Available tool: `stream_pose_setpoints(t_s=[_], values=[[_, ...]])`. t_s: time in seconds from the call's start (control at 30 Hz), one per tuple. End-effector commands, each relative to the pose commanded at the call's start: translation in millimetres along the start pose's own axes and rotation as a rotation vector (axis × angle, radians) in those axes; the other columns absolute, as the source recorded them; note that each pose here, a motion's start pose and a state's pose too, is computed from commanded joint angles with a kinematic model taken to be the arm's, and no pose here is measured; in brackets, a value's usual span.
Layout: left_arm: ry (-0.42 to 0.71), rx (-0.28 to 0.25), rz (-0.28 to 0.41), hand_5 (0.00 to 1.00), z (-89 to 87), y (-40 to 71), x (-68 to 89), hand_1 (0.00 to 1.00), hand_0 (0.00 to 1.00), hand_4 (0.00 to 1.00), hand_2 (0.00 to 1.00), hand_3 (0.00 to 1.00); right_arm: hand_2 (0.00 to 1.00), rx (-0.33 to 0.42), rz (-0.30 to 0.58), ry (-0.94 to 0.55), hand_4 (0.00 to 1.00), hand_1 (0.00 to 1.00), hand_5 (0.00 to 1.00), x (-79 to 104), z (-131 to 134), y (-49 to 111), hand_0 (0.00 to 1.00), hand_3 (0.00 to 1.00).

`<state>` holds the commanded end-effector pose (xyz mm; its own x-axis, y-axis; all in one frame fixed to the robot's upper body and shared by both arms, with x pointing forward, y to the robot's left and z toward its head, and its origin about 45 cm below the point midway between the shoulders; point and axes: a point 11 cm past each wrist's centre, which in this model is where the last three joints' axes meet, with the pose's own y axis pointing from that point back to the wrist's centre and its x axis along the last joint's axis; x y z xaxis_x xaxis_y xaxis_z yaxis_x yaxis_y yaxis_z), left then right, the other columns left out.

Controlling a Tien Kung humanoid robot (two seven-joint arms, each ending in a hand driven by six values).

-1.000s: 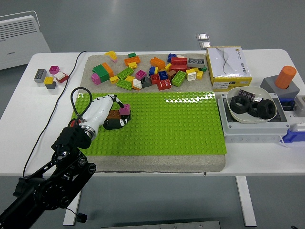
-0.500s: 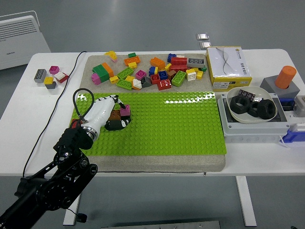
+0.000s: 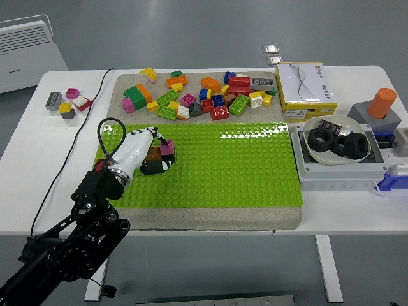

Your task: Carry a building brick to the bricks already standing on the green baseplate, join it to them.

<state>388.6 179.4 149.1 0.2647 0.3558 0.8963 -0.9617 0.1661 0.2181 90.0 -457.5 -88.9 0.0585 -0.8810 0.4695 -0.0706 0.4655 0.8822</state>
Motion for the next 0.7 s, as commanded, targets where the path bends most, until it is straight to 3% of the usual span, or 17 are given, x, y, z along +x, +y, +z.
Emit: stream_pose_setpoints(t_s=[0.7], values=[[-0.004,0.006,-0.013,0.304,-2.8,2.3,-6.7,0.927,0.962,0.777,0.927,0.606,0.762,0.001,-0.002,-0.002,0.828,0.642,0.903,-1.0,-0.6,0.2,0.520,0.778]])
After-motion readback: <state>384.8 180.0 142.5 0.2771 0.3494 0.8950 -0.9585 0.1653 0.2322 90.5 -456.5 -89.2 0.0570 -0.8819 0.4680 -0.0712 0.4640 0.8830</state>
